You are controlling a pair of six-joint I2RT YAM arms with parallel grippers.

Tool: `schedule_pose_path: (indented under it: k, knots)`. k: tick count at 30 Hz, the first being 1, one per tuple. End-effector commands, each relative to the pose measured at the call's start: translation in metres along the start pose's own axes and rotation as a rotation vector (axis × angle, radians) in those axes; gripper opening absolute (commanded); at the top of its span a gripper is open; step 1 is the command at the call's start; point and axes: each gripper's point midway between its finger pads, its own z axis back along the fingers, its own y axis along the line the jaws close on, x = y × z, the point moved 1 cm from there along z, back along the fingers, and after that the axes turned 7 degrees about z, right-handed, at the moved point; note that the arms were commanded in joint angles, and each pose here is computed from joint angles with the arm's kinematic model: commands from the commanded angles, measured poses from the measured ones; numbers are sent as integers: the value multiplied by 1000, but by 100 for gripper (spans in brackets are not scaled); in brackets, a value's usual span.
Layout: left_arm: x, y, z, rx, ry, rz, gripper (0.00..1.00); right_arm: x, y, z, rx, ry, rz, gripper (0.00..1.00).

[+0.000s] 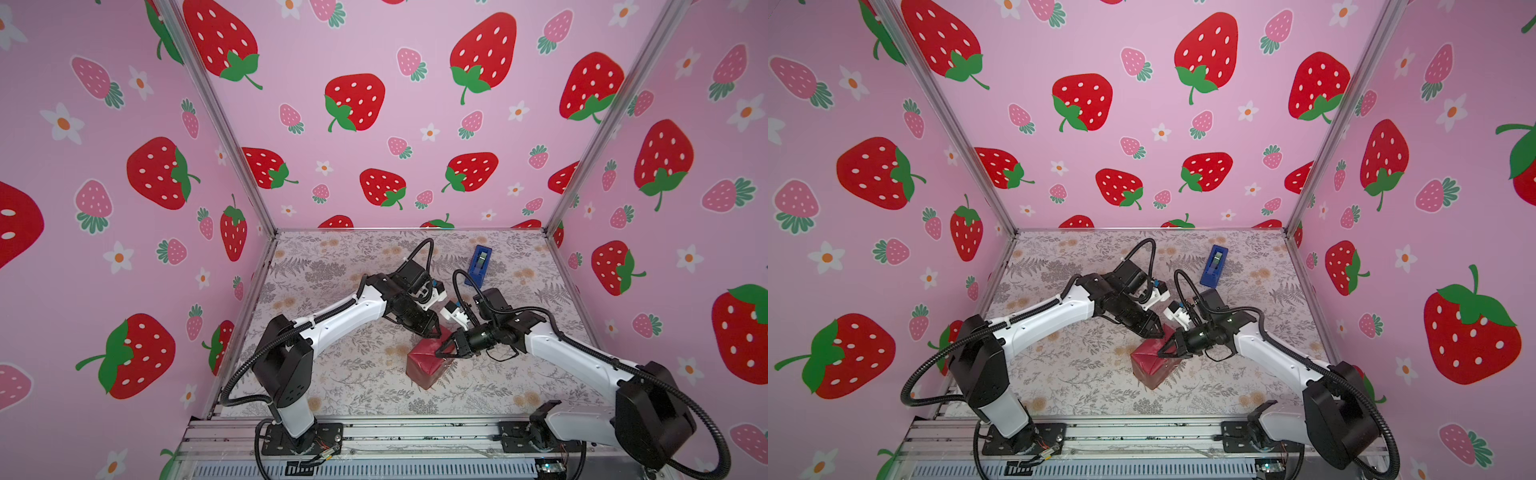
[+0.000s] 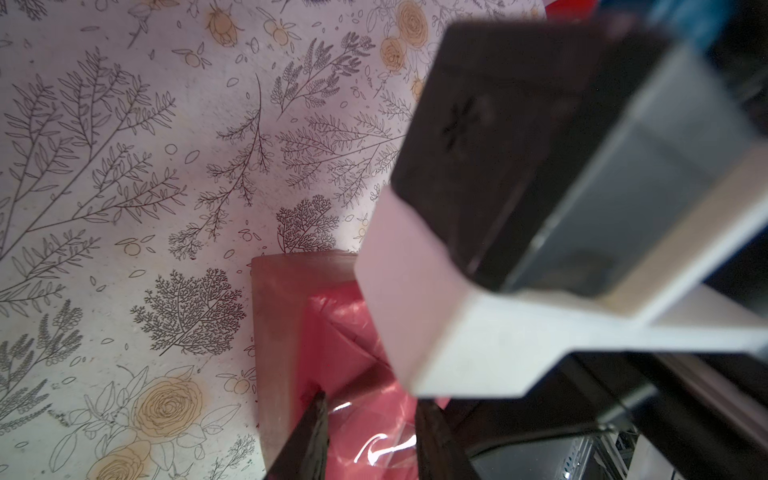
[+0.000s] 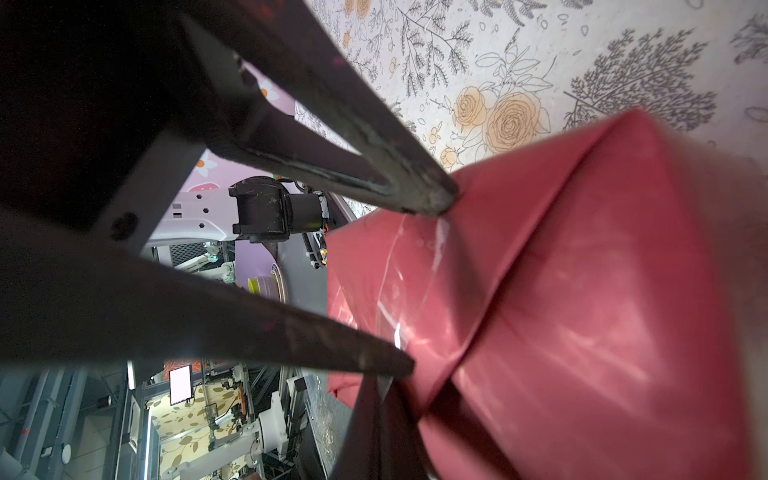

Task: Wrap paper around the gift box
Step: 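Press the tape onto the folded paper with the right gripper while the left holds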

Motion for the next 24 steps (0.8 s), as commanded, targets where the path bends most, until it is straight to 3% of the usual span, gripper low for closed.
schedule_pose_path:
  k: [1, 10, 16, 24]
  knots:
    - [-10, 19, -1, 100, 45, 25, 42, -43, -43, -8, -165, 119, -156, 0]
    - [-8, 16, 6, 109, 29, 15, 44, -44, -43, -8, -162, 122, -160, 0]
    - [-15, 13, -6, 70, 77, 15, 40, -44, -43, -8, -160, 125, -159, 0]
    - [-36, 14, -19, 52, 156, 17, 43, -45, -44, -9, -161, 126, -163, 0]
